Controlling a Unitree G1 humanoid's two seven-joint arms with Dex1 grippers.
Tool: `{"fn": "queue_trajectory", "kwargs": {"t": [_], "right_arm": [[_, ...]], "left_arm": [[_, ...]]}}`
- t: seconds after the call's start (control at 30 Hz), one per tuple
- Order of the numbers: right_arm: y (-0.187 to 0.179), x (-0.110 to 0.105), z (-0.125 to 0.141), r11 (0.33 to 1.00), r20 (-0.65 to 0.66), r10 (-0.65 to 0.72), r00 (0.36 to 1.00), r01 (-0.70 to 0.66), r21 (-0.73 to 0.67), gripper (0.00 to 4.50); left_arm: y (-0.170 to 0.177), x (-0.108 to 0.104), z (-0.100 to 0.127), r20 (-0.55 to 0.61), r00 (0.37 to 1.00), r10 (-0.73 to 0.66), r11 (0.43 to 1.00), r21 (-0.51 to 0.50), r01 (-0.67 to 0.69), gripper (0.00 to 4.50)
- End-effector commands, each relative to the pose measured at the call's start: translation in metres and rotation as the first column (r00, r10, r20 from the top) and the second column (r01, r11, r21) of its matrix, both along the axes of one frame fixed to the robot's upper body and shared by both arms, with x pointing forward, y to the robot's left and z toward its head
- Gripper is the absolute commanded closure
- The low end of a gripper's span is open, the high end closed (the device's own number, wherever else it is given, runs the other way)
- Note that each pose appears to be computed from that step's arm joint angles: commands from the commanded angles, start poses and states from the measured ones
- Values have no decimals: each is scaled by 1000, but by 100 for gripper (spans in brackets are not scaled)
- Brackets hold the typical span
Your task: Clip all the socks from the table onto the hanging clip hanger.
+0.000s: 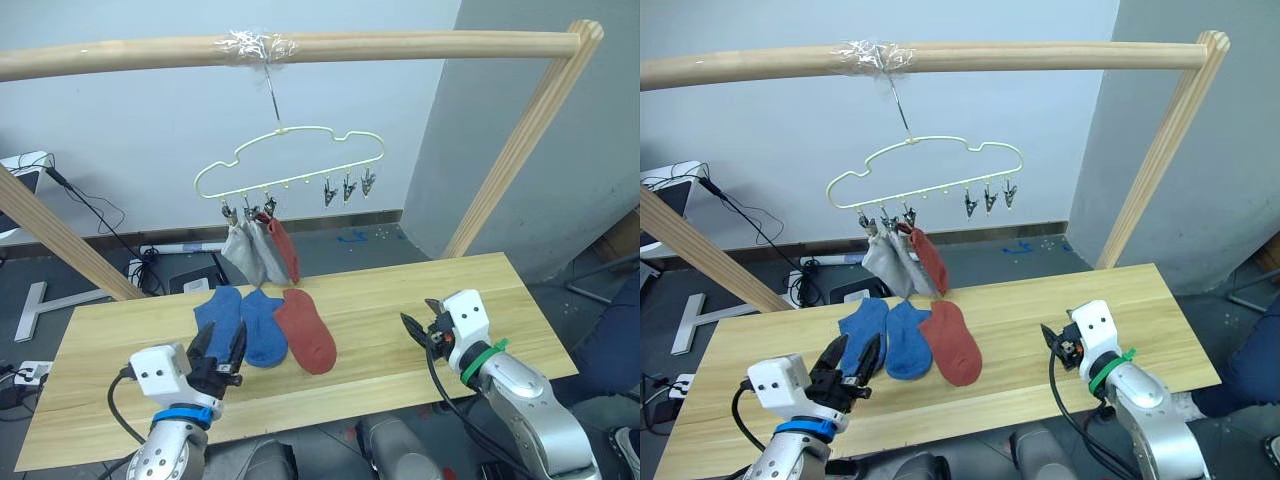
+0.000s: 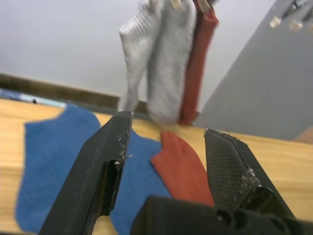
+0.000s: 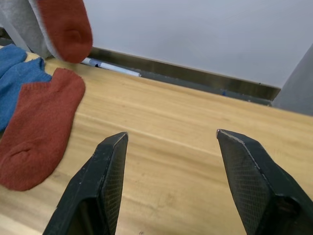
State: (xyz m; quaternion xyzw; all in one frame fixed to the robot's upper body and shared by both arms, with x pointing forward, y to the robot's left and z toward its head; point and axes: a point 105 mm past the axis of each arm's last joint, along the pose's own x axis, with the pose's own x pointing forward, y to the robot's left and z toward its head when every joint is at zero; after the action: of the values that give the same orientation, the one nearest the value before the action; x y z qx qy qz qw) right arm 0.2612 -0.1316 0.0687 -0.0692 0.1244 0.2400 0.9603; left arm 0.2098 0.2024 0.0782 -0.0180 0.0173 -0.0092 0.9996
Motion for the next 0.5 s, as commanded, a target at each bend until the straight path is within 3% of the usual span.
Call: {"fn": "queue_trajectory", "kwargs": {"t": [0.03, 0.5], "right_arm": [[0, -4, 14, 1000, 51, 16, 999, -17, 15, 152], [2, -8, 13, 999, 50, 26, 998, -27, 24, 152]], "left_arm": [[4, -4, 3, 28, 1000, 12, 1000, 20, -13, 180], [0, -4, 0, 29, 1000, -9, 1000, 17, 9, 180]]}}
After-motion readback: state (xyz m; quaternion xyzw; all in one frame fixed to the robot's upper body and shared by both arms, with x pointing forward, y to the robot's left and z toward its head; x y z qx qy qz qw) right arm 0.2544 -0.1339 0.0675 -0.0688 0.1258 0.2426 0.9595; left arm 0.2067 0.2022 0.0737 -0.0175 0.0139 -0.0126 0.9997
